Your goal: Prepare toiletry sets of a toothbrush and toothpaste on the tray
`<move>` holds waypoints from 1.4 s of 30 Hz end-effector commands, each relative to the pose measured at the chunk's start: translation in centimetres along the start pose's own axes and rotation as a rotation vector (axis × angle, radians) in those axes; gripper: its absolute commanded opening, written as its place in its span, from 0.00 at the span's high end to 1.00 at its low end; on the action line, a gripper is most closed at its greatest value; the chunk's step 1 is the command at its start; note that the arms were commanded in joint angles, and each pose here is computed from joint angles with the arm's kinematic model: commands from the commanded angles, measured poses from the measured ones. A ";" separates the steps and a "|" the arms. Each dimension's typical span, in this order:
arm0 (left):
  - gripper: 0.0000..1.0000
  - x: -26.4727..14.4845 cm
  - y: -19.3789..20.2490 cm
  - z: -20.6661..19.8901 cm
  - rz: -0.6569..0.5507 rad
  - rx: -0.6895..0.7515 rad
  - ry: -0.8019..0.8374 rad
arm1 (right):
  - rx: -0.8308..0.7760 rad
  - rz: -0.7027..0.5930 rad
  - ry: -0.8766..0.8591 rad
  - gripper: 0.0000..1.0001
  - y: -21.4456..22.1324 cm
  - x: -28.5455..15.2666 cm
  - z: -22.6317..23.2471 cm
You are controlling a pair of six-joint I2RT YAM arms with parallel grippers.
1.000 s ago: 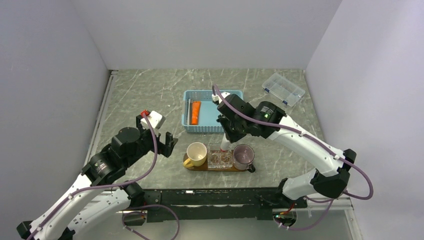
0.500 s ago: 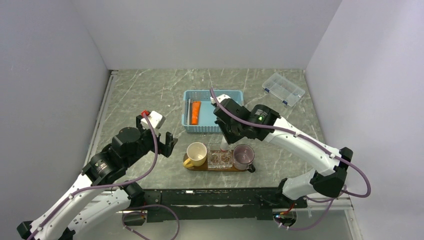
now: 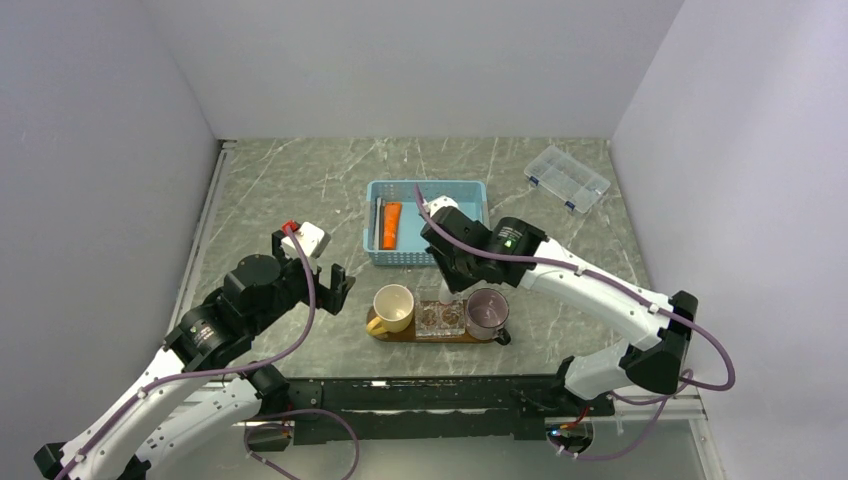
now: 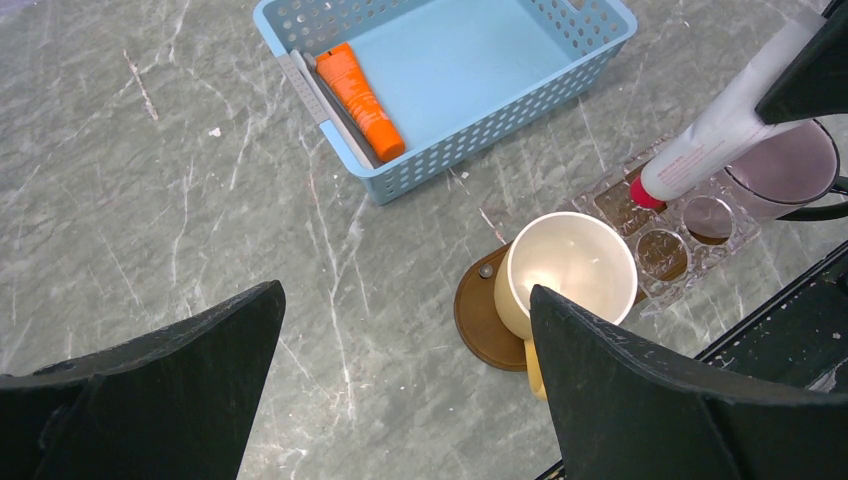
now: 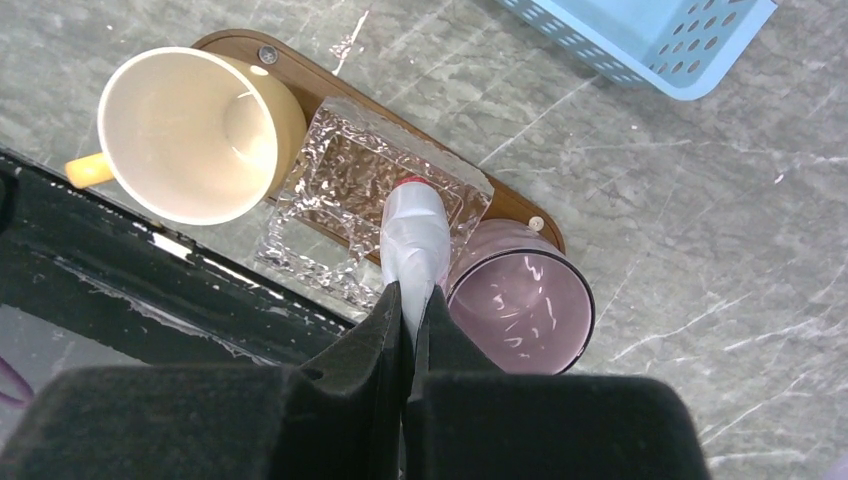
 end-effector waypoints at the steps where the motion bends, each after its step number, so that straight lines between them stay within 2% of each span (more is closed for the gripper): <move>1: 0.01 0.2 -0.4 -0.1 -0.027 -0.016 -0.003 | 0.027 -0.049 0.034 1.00 -0.5 0.4 0.2; 40: 0.01 0.6 -0.2 -0.1 -0.009 -0.015 0.003 | 0.102 -0.031 0.071 1.00 2.2 4.1 1.1; 42: 0.01 0.6 -0.3 -0.1 -0.009 -0.014 0.003 | 0.103 -0.033 0.072 0.96 2.1 4.1 1.1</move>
Point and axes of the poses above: each gripper's point midway between its finger pads, its own x axis out along the fingers, its own z axis along the line the jaws close on, y = z × x, the point moved 8 cm from there along -x, back along the fingers, and after that the axes turned 13 degrees about -x, right-handed, at the moved point
